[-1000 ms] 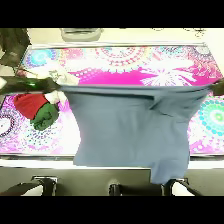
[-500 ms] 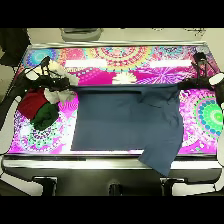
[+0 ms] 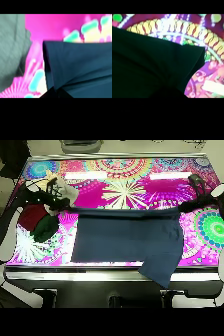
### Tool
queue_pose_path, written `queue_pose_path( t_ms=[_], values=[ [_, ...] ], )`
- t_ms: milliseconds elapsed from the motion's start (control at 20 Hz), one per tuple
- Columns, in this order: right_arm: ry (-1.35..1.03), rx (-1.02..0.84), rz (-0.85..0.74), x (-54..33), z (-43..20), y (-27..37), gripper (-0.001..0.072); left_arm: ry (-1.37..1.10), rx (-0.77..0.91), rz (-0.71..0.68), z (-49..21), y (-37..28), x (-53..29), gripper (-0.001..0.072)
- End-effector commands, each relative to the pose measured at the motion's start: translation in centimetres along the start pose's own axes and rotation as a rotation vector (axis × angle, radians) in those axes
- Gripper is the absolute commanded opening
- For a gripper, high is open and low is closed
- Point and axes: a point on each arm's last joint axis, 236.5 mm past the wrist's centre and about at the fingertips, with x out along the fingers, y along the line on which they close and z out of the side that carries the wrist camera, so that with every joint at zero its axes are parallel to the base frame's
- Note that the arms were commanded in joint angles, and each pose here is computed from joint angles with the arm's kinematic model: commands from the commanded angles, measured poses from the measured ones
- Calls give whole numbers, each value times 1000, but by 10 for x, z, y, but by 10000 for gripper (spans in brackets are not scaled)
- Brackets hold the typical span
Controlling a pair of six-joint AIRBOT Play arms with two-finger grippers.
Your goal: Fold the shirts.
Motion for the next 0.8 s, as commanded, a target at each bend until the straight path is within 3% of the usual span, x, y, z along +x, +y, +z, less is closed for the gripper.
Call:
queue_pose_path(
  t_ms=[0,150,400,450,500,550,600,750],
  values=[
    [267,26,78,10,-71,20,44,247,-24,-43,-61,2,17,26],
    [310,62,149,32,-91,39,44,324,-68,-54,-87,12,36,26],
    [269,116,124,40,-83,35,46,376,-104,-75,-107,12,48,39],
    [253,127,122,41,-80,35,70,370,-108,-92,-105,8,48,150],
    [236,132,119,40,-75,34,220,356,-119,-122,-102,2,45,329],
    [243,124,125,35,-74,35,341,334,-132,-158,-97,-4,40,442],
    [254,101,133,25,-74,37,394,317,-142,-181,-93,-7,33,442],
    [336,83,172,-17,-100,37,430,316,-144,-154,-101,3,2,441]
  ],
)
